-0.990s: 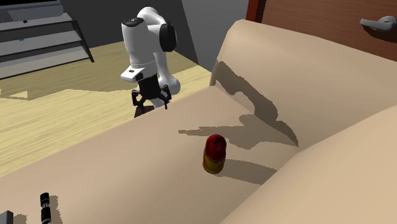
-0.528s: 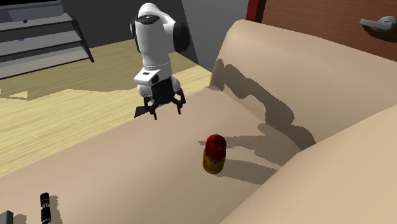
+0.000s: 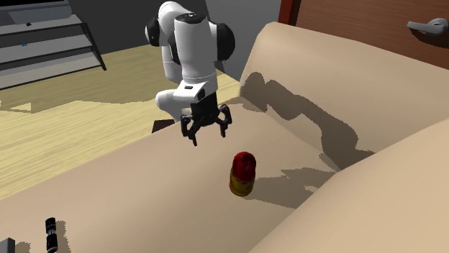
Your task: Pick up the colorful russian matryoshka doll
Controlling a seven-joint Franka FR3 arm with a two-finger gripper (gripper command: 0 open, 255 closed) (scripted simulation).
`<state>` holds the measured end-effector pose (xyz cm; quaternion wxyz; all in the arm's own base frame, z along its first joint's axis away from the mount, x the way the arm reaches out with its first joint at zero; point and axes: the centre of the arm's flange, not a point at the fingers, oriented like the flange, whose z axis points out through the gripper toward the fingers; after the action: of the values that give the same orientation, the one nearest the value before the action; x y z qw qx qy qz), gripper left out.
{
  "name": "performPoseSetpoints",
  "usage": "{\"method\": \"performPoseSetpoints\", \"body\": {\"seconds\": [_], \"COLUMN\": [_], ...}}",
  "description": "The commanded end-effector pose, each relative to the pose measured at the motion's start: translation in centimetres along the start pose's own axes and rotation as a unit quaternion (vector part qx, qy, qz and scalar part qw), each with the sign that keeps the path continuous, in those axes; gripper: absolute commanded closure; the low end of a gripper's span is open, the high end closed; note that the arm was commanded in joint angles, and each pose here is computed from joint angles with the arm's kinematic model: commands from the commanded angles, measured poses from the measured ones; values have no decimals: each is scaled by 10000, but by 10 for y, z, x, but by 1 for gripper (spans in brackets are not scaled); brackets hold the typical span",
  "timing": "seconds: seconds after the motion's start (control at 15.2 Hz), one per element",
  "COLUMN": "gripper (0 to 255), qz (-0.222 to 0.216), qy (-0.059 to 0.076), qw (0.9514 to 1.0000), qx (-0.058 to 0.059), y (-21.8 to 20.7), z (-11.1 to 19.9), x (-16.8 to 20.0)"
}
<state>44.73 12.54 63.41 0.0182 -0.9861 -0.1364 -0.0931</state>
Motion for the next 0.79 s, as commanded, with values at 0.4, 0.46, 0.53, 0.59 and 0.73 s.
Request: {"method": "performPoseSetpoints", "body": {"seconds": [0.4,0.46,0.53,0.59,0.73], "gripper": [0,0,0,0,0], "qz": [-422,-474,-496,-496,-496], "qy": [152,170,178,178,178], "qw": [9990,9987,9986,9986,9986], "qx": [18,20,20,20,20], "y": [-57,-65,-68,-68,-68], "z": [-9,-10,-11,-6,5], "x": [85,95,99,98,96]}}
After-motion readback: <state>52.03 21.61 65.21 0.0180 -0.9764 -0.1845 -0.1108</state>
